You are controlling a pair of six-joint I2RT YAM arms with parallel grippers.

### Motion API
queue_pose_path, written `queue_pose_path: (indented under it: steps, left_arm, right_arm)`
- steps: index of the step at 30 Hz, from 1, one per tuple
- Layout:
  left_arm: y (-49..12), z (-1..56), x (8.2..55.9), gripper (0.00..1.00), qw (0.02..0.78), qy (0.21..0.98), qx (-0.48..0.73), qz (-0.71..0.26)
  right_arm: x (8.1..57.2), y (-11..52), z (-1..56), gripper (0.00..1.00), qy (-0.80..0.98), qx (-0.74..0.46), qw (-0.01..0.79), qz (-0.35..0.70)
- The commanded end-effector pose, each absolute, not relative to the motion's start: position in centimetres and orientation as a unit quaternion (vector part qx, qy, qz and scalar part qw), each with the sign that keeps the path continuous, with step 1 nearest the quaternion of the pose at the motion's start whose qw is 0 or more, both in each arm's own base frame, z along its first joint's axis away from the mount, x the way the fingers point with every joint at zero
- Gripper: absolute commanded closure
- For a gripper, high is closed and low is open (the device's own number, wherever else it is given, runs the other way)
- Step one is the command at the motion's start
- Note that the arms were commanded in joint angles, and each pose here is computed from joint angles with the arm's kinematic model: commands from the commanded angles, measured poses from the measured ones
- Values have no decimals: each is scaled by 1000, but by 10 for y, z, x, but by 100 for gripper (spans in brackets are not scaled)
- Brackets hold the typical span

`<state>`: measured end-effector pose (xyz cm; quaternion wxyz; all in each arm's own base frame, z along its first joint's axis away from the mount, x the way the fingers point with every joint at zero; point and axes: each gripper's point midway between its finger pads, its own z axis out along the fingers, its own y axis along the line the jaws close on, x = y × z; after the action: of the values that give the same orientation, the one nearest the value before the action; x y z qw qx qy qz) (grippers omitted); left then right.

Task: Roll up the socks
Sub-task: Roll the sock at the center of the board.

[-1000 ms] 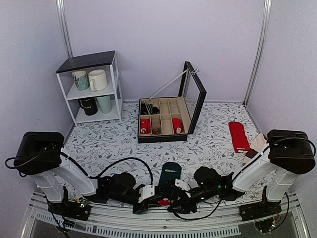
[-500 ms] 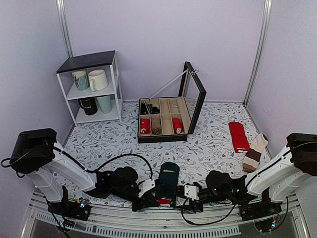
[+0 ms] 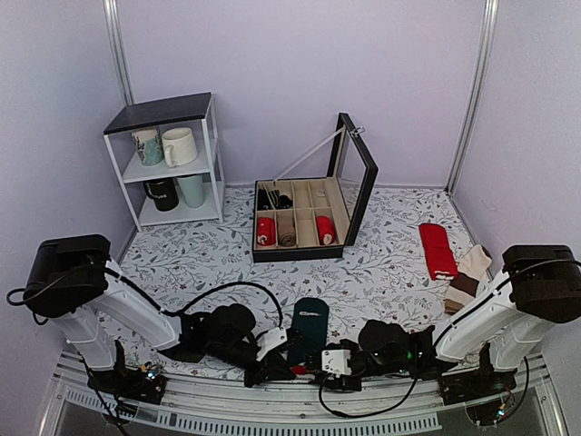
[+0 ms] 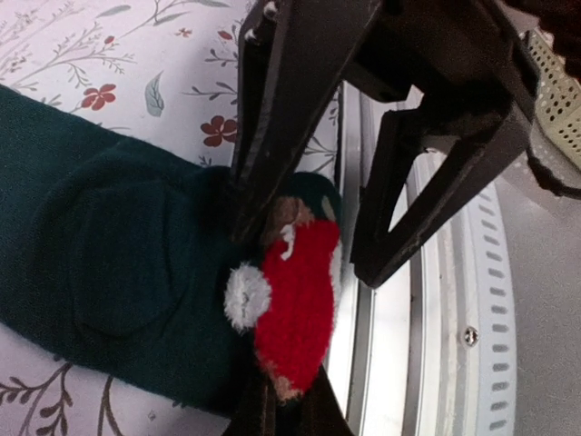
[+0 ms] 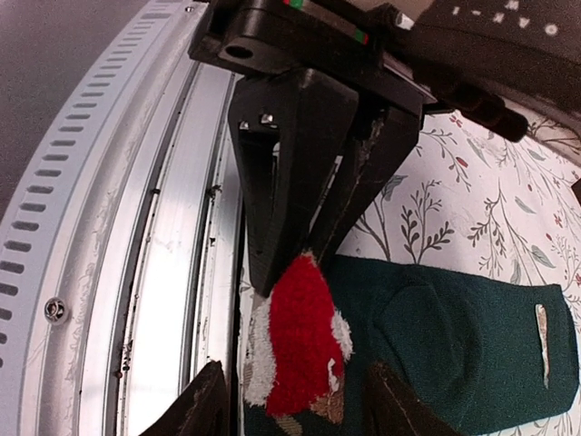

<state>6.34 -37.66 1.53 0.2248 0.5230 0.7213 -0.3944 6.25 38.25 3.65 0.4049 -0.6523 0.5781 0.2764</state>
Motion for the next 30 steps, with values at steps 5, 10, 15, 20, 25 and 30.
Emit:
queue_pose_path:
  steps: [5, 10, 15, 20, 25, 30]
  left_arm:
    - [-337, -37, 50, 100, 133, 770, 523, -341]
    - [-337, -37, 52, 100, 135, 772, 520, -341]
    - [-346, -25, 67, 62, 180, 771, 512, -334]
    - [-363, 17, 96, 45, 299, 740, 502, -333]
    - [-376, 62, 109, 44, 405, 672, 524, -331]
    - [-391, 75, 104, 42, 436, 613, 566, -337]
  right_arm:
    - [59, 384, 17, 63, 600, -655, 374, 267]
    - [59, 383, 8, 84, 621, -648, 354, 262]
    - [63, 370, -3, 91, 660, -621, 337, 256]
    - [63, 353, -17, 91, 719, -557, 296, 293]
    - [56, 343, -24, 91, 768, -478, 253, 345]
    - [51, 336, -34, 91, 801, -421, 215, 368]
